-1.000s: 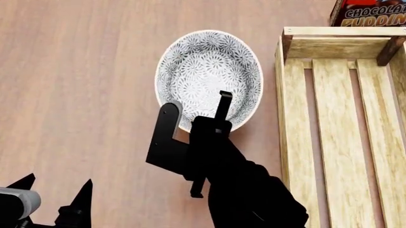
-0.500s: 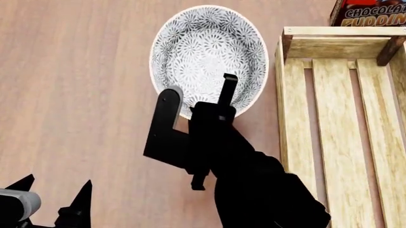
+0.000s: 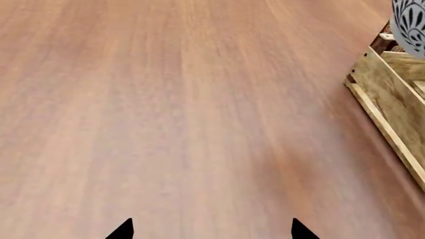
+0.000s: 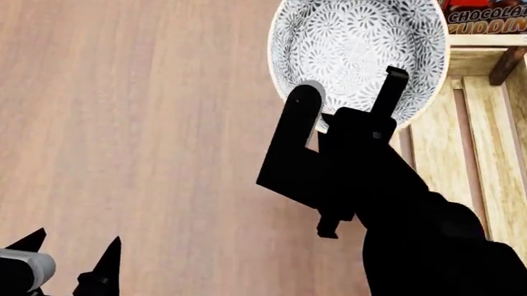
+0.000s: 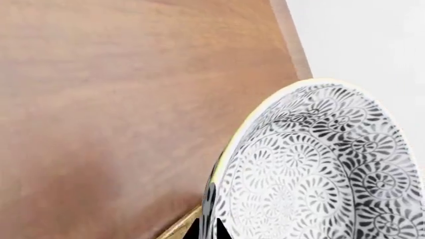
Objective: Pick up the bowl on the left and put it in the tray.
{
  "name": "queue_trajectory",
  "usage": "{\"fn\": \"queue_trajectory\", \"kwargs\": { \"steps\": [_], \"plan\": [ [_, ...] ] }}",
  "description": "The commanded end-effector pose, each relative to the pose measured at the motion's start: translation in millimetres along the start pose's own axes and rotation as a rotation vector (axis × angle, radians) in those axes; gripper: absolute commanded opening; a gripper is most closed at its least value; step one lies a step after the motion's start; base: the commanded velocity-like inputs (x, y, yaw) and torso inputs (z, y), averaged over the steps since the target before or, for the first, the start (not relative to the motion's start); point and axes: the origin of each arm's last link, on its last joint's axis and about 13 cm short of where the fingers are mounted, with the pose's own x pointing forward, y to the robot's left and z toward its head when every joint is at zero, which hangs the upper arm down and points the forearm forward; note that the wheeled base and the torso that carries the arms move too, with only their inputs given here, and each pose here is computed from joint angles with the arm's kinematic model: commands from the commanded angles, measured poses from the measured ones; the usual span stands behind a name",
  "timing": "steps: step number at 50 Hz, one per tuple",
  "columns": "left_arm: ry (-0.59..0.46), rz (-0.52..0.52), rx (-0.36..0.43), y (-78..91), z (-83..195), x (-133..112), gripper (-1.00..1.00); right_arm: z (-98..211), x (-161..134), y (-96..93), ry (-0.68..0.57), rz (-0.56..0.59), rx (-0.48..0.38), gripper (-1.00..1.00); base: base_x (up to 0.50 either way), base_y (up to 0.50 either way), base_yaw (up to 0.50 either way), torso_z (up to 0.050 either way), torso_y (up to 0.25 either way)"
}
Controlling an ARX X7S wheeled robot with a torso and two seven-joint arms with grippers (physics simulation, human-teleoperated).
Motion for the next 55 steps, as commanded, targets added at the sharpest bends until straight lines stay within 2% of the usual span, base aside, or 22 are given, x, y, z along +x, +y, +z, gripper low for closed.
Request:
{"fn": "queue_trajectory", "kwargs": {
  "steps": [1, 5, 12, 20, 37, 55],
  "plan": [
    [-0.001, -0.011, 0.006, -1.3, -3.8, -1.5, 1.0, -28.0, -35.2, -16.7, 0.097, -0.111, 0.026, -1.0, 0.0, 0.0, 0.0, 0.0, 0.0],
    [0.004, -0.024, 0.013, -3.3, -5.3, -2.5, 1.0, -37.6, -42.2, -16.2, 0.121, -0.127, 0.036, -1.0, 0.0, 0.0, 0.0, 0.0, 0.0],
    [0.013, -0.032, 0.016, -4.9, -6.4, -1.5, 1.0, -62.3, -52.8, -3.5, 0.199, -0.132, 0.07, -1.0, 0.0, 0.0, 0.0, 0.0, 0.002],
    [0.019, -0.032, 0.016, -5.0, -7.2, -1.7, 1.0, -77.1, -60.6, 6.3, 0.25, -0.123, 0.087, -1.0, 0.0, 0.0, 0.0, 0.0, 0.0],
    [0.023, -0.03, 0.017, -4.8, -8.2, -1.2, 1.0, -93.3, -48.2, 31.2, 0.293, -0.06, 0.13, -1.0, 0.0, 0.0, 0.0, 0.0, 0.0],
    [0.026, -0.027, 0.018, -4.6, -9.0, -0.7, 1.0, -98.0, -32.9, 47.3, 0.288, -0.015, 0.153, -1.0, 0.0, 0.0, 0.0, 0.0, 0.001]
  ]
}}
